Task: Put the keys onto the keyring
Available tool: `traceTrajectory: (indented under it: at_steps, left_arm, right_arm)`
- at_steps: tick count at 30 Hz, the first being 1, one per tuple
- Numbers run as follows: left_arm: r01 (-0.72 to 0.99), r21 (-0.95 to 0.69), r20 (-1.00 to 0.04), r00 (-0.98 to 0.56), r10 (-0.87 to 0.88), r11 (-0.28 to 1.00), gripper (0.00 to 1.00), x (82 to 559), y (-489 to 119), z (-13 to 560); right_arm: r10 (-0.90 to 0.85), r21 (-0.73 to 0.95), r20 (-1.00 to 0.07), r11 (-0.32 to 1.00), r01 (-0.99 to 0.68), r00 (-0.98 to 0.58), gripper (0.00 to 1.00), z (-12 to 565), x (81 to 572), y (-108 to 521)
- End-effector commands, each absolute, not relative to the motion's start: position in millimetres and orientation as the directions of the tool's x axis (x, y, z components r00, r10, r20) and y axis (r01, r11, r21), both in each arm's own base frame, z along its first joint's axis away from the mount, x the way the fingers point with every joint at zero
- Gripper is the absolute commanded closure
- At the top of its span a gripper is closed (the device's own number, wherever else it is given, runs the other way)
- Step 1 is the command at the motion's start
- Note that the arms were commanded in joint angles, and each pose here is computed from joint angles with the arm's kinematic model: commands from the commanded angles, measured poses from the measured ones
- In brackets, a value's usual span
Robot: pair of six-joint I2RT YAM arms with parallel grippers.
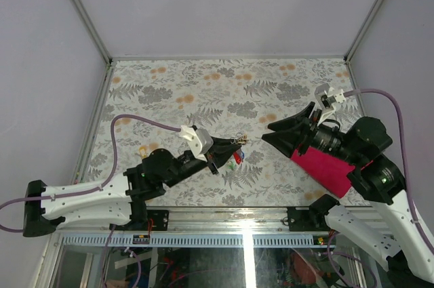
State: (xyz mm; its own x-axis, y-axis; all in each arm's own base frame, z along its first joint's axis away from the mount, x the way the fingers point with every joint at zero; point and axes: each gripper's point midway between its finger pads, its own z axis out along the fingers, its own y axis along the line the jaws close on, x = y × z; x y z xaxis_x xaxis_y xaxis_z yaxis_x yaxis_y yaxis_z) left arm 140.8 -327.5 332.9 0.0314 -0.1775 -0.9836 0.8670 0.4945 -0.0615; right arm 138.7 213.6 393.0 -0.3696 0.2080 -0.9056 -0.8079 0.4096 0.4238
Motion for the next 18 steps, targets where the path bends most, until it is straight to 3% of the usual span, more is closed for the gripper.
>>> traceTrajectory:
  at_steps: [1,7,13,18]
  left_arm:
    - [0.901,-0.071,-0.953,0.065,-0.295,0.428,1.00,127.2,-323.5,366.8]
    - [0.888,-0.082,-0.944,0.076,-0.321,0.452,1.00,131.3,-319.4,374.3]
    - [0.864,-0.101,-0.940,0.079,-0.332,0.493,1.00,139.0,-313.5,373.2]
    - [0.850,-0.108,-0.942,0.077,-0.325,0.516,1.00,143.3,-311.6,367.5]
  right_arm:
    - [0.215,0.359,-0.930,0.366,-0.859,-0.297,0.43,422.3,124.1,210.7]
    - [0.148,0.454,-0.890,0.385,-0.804,-0.431,0.55,419.9,128.1,216.2]
    - [0.166,0.558,-0.825,0.397,-0.729,-0.541,0.52,407.4,137.5,227.4]
    - [0.122,0.548,-0.823,0.428,-0.719,-0.555,0.53,397.1,131.5,250.9]
